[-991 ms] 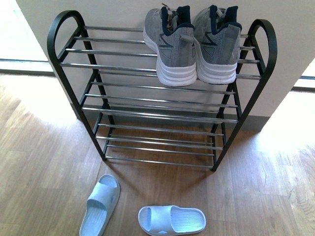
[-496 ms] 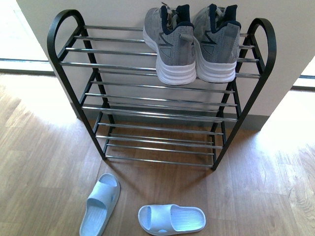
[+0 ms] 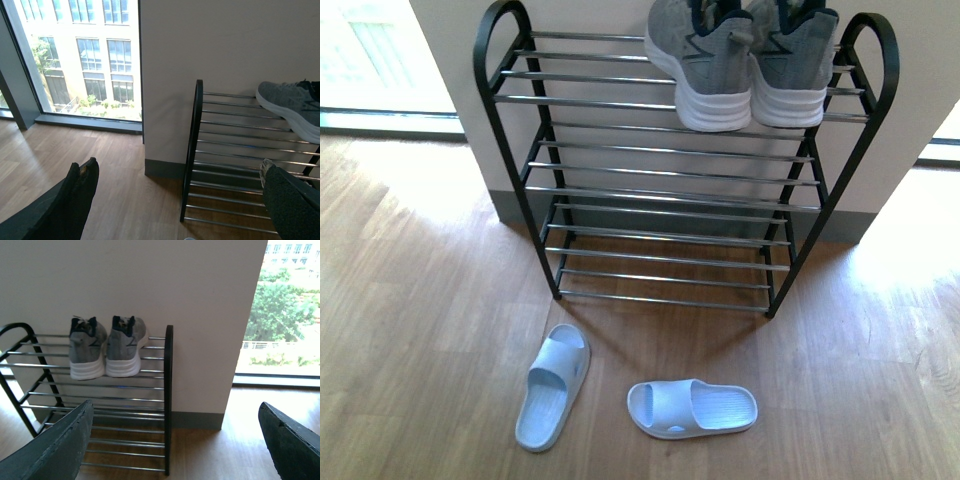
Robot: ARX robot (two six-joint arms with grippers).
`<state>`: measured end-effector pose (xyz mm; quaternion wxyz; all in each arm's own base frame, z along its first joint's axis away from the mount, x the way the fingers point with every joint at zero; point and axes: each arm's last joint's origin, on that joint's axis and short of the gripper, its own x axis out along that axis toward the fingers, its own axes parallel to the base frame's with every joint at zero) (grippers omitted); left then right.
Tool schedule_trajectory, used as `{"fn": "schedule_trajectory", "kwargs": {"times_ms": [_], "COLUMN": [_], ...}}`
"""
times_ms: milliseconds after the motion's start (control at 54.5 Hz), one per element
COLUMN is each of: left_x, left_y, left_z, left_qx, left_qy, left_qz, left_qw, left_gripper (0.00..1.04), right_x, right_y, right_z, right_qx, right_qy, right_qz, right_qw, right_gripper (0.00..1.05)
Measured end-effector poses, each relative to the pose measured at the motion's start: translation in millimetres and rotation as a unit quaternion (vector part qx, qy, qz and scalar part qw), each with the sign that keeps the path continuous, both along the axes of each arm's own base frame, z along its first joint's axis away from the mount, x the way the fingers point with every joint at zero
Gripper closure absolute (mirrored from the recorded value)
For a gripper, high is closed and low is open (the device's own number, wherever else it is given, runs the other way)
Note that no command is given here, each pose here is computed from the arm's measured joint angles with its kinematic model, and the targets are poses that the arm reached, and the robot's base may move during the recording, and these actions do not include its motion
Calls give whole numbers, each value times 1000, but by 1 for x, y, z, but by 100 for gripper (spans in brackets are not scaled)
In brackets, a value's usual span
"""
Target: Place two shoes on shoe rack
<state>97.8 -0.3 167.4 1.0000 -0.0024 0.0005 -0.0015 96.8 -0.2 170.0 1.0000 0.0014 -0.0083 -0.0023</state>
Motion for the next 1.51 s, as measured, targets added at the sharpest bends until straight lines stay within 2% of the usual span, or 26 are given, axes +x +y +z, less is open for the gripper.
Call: {"fn": "schedule_trajectory", "kwargs": {"times_ms": [1505], "left_x": [0], "left_y": [0], "left_z": [0], "left_qx": [0], "left_qy": [0], "left_qz": [0], "left_qw": [1000], "left_gripper": [9], "right_x": [0], "right_y": [0], "right_z": [0], "right_qx": [0], "right_qy": [-1], "right_qz": [2], "right_qw": [1000], "right_gripper": [9]}}
